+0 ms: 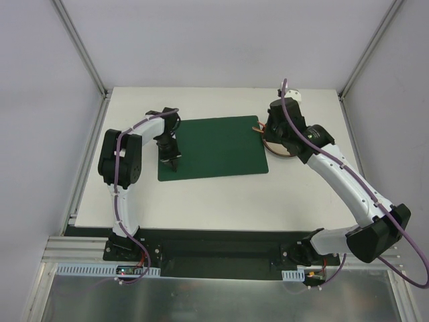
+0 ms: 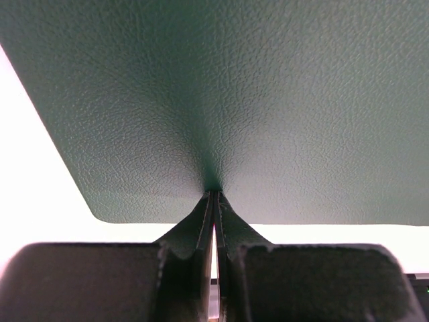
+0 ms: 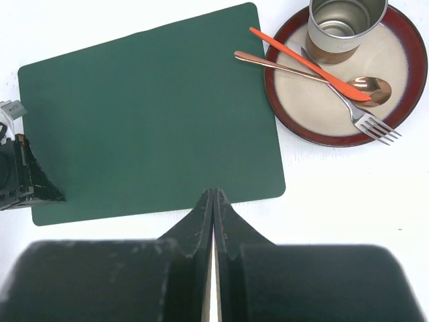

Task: Set the dinner table for one person
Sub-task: Flatten out the napkin at the center of the board.

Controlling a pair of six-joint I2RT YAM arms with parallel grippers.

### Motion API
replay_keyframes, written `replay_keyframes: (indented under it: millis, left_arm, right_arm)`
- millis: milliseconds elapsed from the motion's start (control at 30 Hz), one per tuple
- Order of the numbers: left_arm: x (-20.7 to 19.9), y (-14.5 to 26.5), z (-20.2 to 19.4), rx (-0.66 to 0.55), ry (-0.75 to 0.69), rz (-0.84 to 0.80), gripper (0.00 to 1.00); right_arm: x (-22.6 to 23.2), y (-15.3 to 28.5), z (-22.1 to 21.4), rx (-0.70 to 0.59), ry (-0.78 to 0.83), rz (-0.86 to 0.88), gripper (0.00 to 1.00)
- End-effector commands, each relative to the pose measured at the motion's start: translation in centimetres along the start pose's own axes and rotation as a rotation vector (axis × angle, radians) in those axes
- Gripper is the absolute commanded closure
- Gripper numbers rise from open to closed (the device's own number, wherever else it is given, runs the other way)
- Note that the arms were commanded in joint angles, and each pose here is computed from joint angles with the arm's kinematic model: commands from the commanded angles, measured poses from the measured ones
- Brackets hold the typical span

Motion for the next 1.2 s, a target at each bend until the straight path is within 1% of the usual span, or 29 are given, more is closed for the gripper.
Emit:
replay_keyframes:
  millis: [0,500,767,833,867,967,1000,1100,1133,1167]
  left_arm:
    - [0.2,-0.5,2.2,-0.126,-0.004,0.043,1.0]
    - [0.7,0.0,4.0,-0.122,0.05,0.035,1.0]
    - [0.6,0.0,3.7,-0.101,0.048,0.022,1.0]
    - [0.7,0.2,3.5,-0.098,0.046,0.013,0.91]
    - [0.7,0.4,3.4,-0.102,0.045,0.01,0.79]
    - [0.9,0.9,3.2,-0.118,0.046,0.012,0.66]
    - [0.9,1.1,3.2,-0.122,0.046,0.008,0.59]
    - [0.8,1.5,3.0,-0.125,0.051,-0.005,0.48]
    - [0.7,1.6,3.0,-0.124,0.05,-0.012,0.45]
    - [0.7,1.8,2.8,-0.122,0.051,-0.017,0.45]
  right_arm:
    - [-0.3,0.6,0.5,-0.02,-0.003,0.001,0.99]
    - [-0.6,0.6,0.4,-0.012,0.002,-0.003,0.99]
    - [-0.4,0.2,0.4,-0.002,-0.002,0.0,0.99]
    - [-0.3,0.1,0.4,0.001,-0.005,-0.001,0.99]
    - [-0.2,0.0,0.3,0.003,-0.008,0.0,0.98]
    - [-0.1,-0.2,0.2,0.012,-0.01,0.002,0.97]
    - [-0.1,-0.3,0.1,0.017,-0.009,0.002,0.97]
    - [0.0,-0.4,-0.1,0.027,-0.008,0.007,0.97]
    - [0.0,-0.5,-0.2,0.031,-0.007,0.006,0.97]
    - [0.0,-0.5,-0.3,0.033,-0.008,0.005,0.97]
Point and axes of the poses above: each gripper's point midway between its finger pads, its own y axis back along the fingers, its own x axis along the line the jaws close on, z = x × y, the point moved 7 cm from there along y, back along the fingers, and after that the axes turned 13 degrees about y, right-handed, at the moved point
